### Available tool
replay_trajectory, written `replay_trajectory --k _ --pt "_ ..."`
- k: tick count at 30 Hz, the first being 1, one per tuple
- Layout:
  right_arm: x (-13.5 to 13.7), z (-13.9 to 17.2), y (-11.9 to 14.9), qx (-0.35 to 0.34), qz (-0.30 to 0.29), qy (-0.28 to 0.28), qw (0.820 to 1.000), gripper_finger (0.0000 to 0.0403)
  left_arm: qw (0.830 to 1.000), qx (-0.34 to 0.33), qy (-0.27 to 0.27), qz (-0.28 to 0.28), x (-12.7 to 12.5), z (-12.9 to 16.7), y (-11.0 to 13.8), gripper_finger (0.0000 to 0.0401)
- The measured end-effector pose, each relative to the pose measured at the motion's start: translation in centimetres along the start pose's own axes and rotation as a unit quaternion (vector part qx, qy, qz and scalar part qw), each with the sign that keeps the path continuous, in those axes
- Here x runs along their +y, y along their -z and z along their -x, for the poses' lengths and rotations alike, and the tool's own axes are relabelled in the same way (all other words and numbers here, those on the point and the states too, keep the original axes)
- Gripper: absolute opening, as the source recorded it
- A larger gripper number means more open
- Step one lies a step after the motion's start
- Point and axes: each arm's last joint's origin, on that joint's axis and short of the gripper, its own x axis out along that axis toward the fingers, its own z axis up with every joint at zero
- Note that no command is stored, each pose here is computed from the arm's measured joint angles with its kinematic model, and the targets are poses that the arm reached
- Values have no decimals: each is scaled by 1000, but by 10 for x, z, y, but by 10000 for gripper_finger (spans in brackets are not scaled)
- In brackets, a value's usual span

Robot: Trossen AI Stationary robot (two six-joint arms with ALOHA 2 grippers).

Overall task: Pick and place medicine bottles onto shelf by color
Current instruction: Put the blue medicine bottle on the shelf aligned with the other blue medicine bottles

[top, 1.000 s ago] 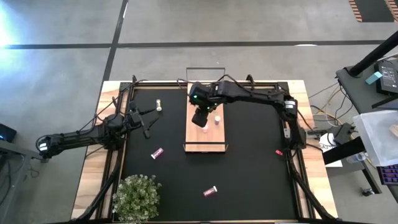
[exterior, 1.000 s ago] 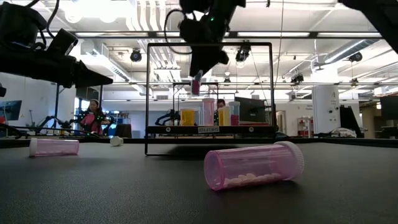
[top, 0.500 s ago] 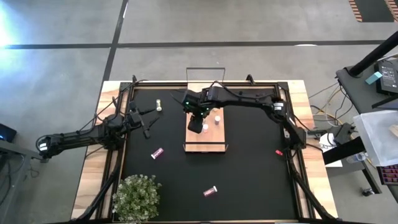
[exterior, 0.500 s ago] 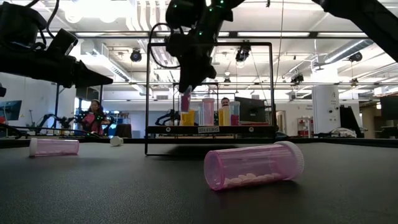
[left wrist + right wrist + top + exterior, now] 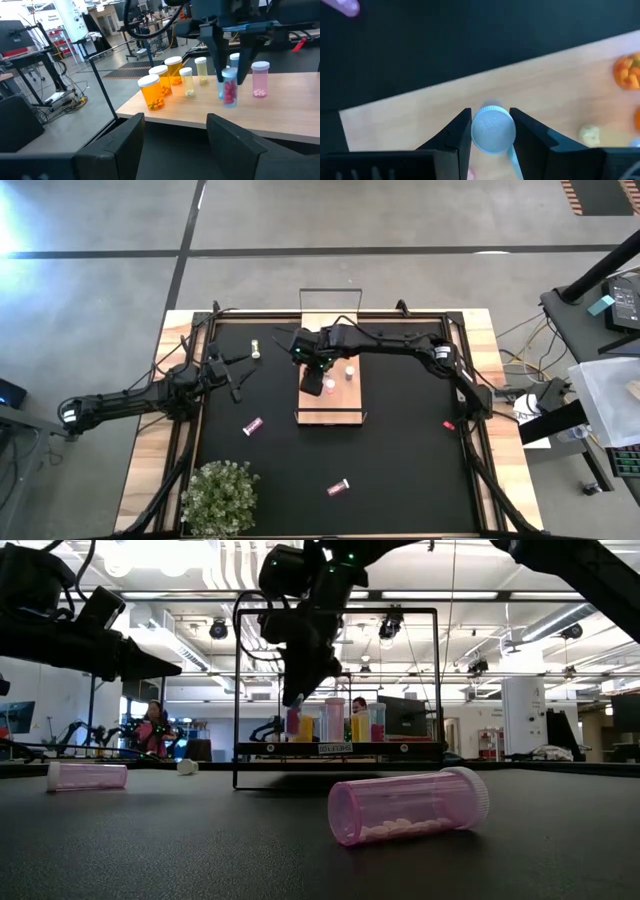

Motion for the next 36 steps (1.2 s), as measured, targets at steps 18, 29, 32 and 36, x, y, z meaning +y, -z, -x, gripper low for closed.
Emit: replay_trajectory --k 18,29,32,36 --pt "-1 -10 3 -4 -23 24 999 112 1000 0 0 0 0 0 0 199" --pt "-2 -15 3 -13 -30 25 999 112 1000 -1 0 0 0 0 0 199" --pt "-2 -15 4 -13 -30 25 999 112 1000 0 0 0 0 0 0 199" --pt "-2 -16 4 -13 -30 25 999 112 1000 -1 0 0 0 0 0 199"
